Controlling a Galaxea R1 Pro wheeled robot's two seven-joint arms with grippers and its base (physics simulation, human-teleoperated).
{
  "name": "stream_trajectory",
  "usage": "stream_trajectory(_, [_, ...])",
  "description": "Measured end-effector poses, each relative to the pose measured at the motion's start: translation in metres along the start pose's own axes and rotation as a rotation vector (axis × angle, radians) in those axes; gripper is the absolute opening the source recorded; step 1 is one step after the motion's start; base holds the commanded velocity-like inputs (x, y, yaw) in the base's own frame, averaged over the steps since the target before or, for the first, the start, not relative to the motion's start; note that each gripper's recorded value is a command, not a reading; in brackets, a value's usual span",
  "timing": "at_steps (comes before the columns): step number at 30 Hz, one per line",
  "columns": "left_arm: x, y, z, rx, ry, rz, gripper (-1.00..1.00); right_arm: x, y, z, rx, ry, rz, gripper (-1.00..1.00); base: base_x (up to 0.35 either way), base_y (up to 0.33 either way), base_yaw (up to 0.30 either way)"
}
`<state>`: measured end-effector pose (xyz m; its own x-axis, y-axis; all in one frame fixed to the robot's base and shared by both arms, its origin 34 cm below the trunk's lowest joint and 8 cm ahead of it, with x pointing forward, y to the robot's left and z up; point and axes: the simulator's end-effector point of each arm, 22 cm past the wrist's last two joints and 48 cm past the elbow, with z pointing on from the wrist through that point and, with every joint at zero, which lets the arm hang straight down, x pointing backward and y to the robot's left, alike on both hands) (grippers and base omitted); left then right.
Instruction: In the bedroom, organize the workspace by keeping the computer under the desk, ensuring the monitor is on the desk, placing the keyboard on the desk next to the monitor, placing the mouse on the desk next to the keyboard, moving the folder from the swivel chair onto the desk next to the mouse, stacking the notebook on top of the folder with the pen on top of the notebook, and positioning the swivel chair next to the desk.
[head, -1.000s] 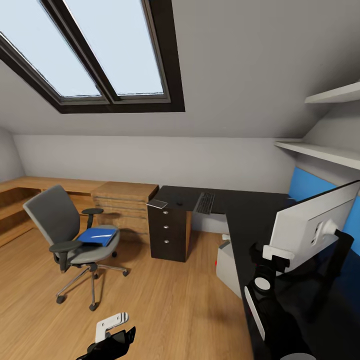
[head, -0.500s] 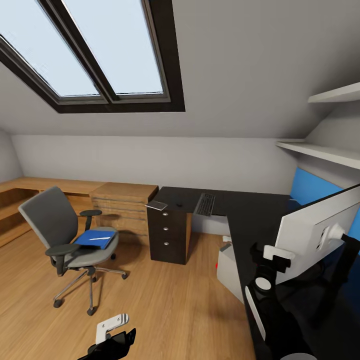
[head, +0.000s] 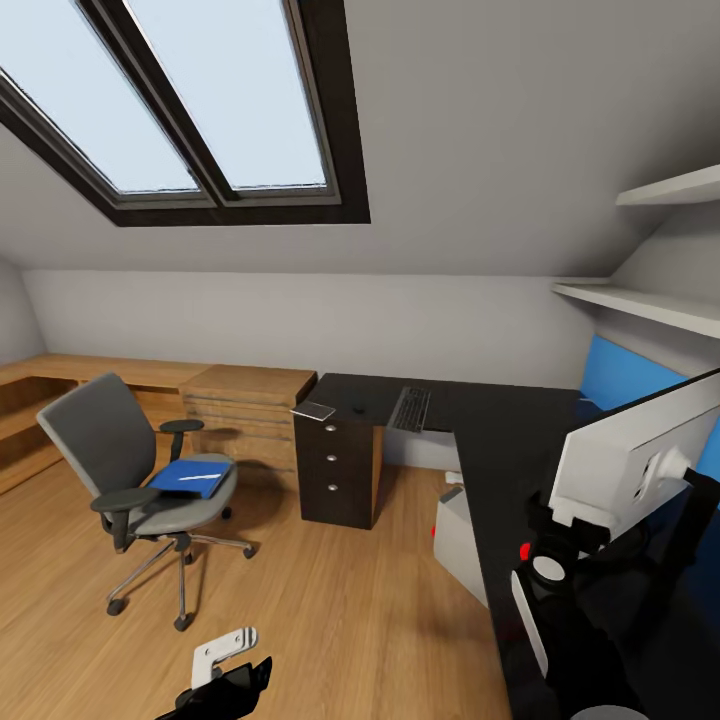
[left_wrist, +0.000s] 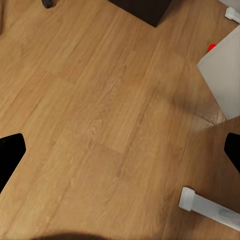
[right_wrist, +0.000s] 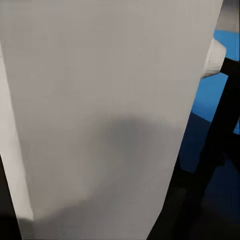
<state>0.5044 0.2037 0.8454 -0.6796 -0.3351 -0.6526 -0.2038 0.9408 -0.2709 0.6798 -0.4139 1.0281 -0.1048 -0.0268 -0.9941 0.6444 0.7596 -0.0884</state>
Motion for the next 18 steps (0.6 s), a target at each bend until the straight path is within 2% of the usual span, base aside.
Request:
stream_trajectory(4, [0.0003,-0.0005,0.0001,0.001,0.001,0.000,1.00,-0.0004,-0.0045,0.0025,0.007,-0.002,-0.003,1.00,0.000,-0.060,0.000])
stream_trajectory(18, [0.0050,0.0000,0.0017,-0.001,0.012,0.001,1.00,0.0007,-0.0047,0.0030,0.005,0.000,-0.003,1.00,0.000,-0.235,0.000])
